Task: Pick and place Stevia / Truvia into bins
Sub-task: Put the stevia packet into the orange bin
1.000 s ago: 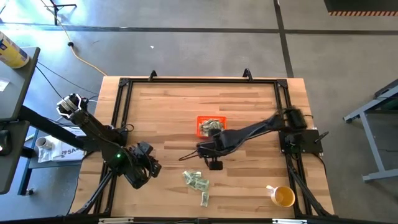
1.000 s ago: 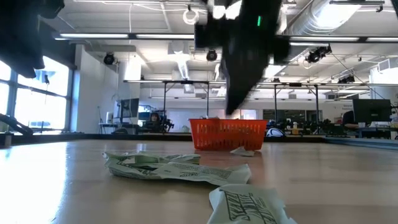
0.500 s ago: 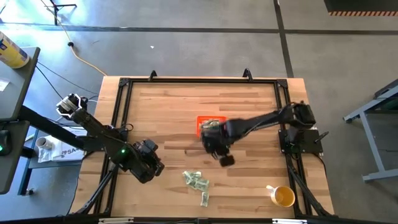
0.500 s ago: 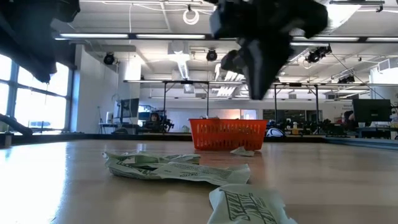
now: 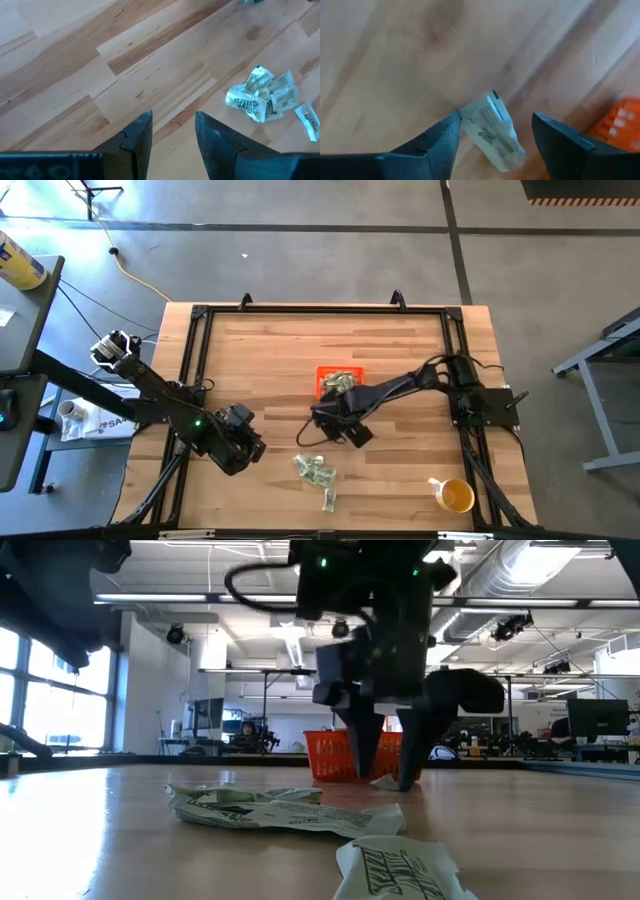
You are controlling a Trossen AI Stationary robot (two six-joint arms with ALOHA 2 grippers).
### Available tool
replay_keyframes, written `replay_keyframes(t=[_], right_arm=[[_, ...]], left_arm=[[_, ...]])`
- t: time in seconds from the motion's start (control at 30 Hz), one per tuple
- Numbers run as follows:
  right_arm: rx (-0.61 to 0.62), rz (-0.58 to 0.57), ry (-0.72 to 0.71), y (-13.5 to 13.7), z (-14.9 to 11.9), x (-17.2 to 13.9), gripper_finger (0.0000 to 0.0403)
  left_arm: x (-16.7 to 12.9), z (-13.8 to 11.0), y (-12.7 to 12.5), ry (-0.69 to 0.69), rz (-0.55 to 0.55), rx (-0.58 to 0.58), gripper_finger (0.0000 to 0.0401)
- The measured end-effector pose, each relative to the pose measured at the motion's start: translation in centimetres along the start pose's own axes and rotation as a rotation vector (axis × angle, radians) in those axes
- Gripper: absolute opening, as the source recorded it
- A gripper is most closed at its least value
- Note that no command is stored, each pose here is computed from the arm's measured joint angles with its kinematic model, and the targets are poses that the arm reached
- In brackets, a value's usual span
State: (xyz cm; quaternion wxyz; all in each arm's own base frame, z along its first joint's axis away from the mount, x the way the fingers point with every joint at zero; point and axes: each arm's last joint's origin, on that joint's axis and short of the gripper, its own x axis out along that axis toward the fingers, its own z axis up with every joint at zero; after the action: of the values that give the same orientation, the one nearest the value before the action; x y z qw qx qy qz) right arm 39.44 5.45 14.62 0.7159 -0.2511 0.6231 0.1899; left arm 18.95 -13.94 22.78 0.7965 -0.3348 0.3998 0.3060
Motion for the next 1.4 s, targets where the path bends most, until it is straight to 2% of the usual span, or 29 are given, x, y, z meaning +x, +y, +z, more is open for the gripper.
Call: replay_keyframes(t=[0.1, 0.17, 0.37, 0.57, 0.67, 0.77, 0.83, 0.9, 1.07, 1.17, 1.27, 1.4], right_arm=[[0.033, -0.003, 0.024, -1.0, -0.9, 0.5, 0.0209], [0.041, -0.007, 0.064, -1.0, -1.7, 0.9, 0.0174], [0.098, 0.069, 0.180, 0.5, -2.8, 1.2, 0.0020], [0.252, 0.006, 0.179, 2.5, -2.0, -0.8, 0.0009], [0.390, -0.108, 0.058, 2.8, -1.1, -5.2, 0.0008], [0.534, -0.209, -0.049, 2.1, -1.3, -9.0, 0.0004], [0.629, -0.257, -0.089, 0.5, -2.2, -10.1, 0.0006], [0.710, -0.254, -0.115, -1.9, -3.5, -10.3, 0.0007], [0.820, -0.169, -0.165, -7.3, -6.2, -7.7, 0.0029], [0.891, -0.079, -0.190, -8.4, -7.1, -7.4, 0.0078], [0.935, -0.036, -0.180, -8.3, -7.4, -7.7, 0.0143], [0.885, -0.040, -0.152, -6.2, -6.8, -9.1, 0.0237]], left_arm=[[0.0, 0.0, 0.0, -0.001, -0.002, -0.001, 0.0182], [0.0, 0.0, 0.0, -0.002, -0.004, -0.002, 0.0182], [0.0, 0.0, 0.0, -0.002, -0.003, -0.001, 0.0182], [0.0, 0.0, 0.0, -0.003, 0.002, 0.010, 0.0182], [0.0, 0.0, 0.0, -0.003, 0.003, 0.027, 0.0182], [0.0, 0.0, 0.0, -0.004, 0.003, 0.044, 0.0182], [0.0, 0.0, 0.0, -0.005, 0.002, 0.068, 0.0182], [0.0, 0.0, 0.0, -0.006, 0.000, 0.097, 0.0182], [0.1, 0.2, -0.3, -0.017, -0.020, 0.166, 0.0182], [0.4, 0.6, -0.7, -0.017, -0.049, 0.173, 0.0182], [1.0, 1.3, -1.7, -0.041, -0.114, 0.224, 0.0182], [3.1, 2.1, -3.3, -0.072, -0.204, 0.385, 0.0182]])
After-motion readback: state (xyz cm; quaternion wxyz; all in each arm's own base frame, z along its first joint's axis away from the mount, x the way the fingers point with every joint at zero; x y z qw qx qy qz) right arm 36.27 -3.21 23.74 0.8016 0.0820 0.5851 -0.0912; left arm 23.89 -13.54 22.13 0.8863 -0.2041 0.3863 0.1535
